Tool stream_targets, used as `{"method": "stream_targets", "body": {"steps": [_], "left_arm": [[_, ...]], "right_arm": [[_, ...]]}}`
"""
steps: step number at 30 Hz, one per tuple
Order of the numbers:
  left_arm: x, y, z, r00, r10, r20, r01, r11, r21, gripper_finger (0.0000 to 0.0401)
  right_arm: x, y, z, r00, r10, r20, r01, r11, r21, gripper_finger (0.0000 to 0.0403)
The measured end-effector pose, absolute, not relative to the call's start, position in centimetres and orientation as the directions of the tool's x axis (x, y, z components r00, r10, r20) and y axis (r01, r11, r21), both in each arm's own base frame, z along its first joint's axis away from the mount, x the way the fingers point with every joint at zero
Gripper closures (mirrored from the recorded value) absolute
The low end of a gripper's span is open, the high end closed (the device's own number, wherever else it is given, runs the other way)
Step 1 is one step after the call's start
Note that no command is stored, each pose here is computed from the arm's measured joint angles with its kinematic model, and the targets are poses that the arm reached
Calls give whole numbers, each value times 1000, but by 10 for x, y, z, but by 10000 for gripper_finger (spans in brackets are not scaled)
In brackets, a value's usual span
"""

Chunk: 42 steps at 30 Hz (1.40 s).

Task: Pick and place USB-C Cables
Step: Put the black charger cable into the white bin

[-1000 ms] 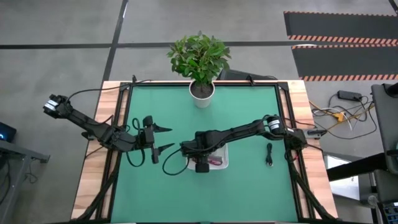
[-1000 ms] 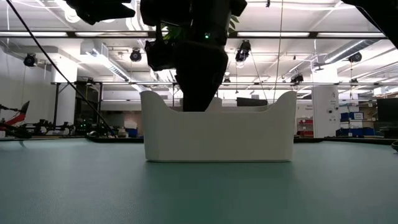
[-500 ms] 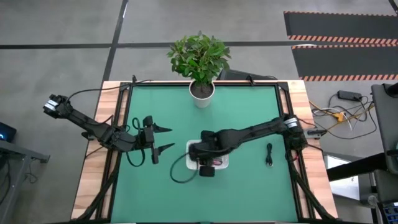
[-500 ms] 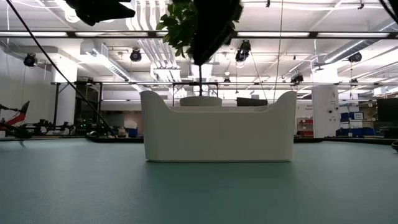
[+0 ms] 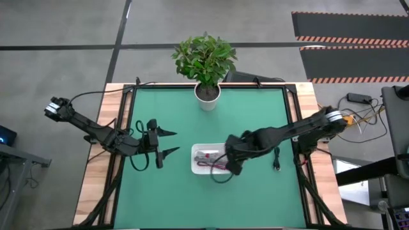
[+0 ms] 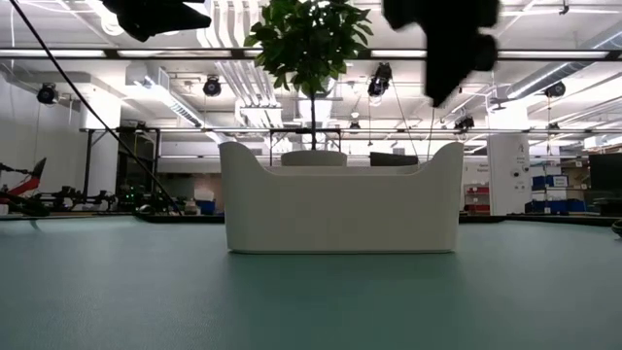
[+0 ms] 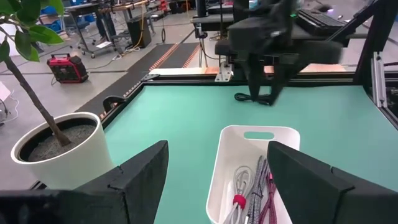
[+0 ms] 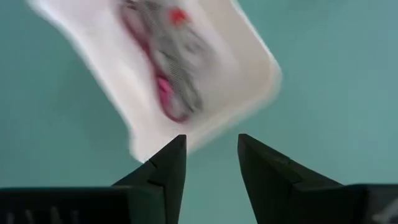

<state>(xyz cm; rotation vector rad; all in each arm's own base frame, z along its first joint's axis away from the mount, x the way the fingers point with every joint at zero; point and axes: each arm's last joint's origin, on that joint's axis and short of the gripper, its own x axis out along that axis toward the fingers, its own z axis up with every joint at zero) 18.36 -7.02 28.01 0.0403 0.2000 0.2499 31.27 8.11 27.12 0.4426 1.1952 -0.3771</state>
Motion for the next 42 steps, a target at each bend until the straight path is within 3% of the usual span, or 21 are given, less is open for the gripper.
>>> {"method": "stream_targets", "body": {"steps": [8, 17, 21, 33, 42], "left_arm": [[184, -70, 280, 949, 250, -192, -242, 968, 64, 143], [184, -70, 280, 948, 255, -192, -245, 967, 75, 143], [184, -70, 280, 948, 255, -192, -244, 967, 77, 143], [183, -70, 280, 947, 258, -190, -231, 961, 154, 143], [184, -70, 281, 947, 261, -187, -229, 957, 176, 143]], "right_arm": [[252, 64, 234, 168, 23, -986, 756, 639, 144, 264], [190, 52, 191, -15, 188, -982, 898, 434, 70, 250], [171, 48, 179, -56, 201, -978, 934, 357, 20, 241], [156, 45, 151, -160, 183, -970, 945, 313, -97, 234], [155, 45, 134, -92, 195, -976, 946, 323, -24, 257]]}}
